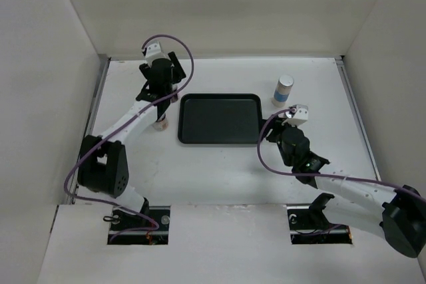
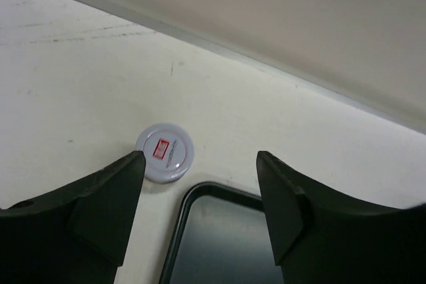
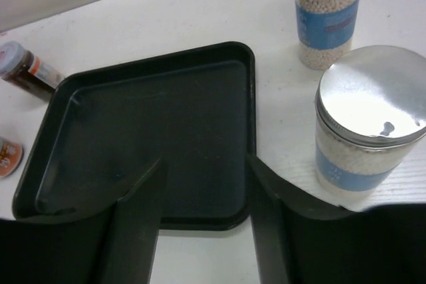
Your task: Organize the condiment bottles
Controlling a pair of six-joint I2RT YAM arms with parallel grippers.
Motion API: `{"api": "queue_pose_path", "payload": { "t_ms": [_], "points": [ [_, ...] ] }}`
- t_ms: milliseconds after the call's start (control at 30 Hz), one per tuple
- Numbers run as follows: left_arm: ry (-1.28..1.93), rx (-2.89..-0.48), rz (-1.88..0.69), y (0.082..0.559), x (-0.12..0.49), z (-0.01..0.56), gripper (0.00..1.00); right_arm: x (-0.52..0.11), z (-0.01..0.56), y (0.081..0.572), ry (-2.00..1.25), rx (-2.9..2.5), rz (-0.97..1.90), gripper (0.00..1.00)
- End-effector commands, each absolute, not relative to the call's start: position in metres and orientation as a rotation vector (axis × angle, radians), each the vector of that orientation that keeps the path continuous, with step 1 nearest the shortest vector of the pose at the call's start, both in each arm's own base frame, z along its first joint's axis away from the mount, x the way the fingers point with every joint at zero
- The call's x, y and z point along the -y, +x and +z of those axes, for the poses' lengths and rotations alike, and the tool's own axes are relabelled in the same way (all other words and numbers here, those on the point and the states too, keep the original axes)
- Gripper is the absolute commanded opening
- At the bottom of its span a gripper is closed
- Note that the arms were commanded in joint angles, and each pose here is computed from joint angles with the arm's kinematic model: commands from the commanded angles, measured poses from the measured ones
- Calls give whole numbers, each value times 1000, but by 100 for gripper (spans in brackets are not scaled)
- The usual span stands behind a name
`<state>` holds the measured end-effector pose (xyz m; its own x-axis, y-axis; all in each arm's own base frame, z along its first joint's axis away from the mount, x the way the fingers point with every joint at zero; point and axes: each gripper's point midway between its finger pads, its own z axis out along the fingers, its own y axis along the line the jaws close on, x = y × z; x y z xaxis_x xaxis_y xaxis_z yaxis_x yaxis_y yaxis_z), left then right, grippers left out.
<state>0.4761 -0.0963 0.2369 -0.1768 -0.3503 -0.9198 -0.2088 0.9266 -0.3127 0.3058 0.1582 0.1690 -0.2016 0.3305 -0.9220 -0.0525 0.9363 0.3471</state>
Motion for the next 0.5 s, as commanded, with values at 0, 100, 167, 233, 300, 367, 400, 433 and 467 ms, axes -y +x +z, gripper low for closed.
{"api": "queue_pose_path", "payload": {
  "t_ms": [0, 100, 167, 233, 300, 367, 400, 433, 467],
  "points": [
    [-333, -1826, -56, 497, 98, 227, 78, -172, 203, 312, 213, -1663, 437, 73],
    [-330, -1877, 15, 508, 93, 205, 89, -176, 197, 314, 199, -1673, 435, 94],
    [-339, -1884, 68, 512, 86, 195, 90, -179, 197, 314, 187, -1681, 443, 98],
    [-342, -1895, 107, 515, 81, 185, 90, -180, 198, 315, 187, -1675, 447, 99],
    [-343, -1920, 141, 518, 75, 172, 90, -181, 196, 315, 187, -1680, 447, 99],
    [-360, -1928, 159, 521, 68, 162, 89, -181, 193, 315, 181, -1692, 445, 100],
    [-364, -1939, 160, 522, 66, 156, 89, -181, 194, 315, 179, -1690, 445, 100],
    [-365, -1948, 160, 523, 67, 151, 89, -181, 195, 315, 181, -1684, 448, 100],
    [-362, -1954, 157, 526, 67, 147, 88, -182, 195, 316, 182, -1684, 449, 100]
  ]
}}
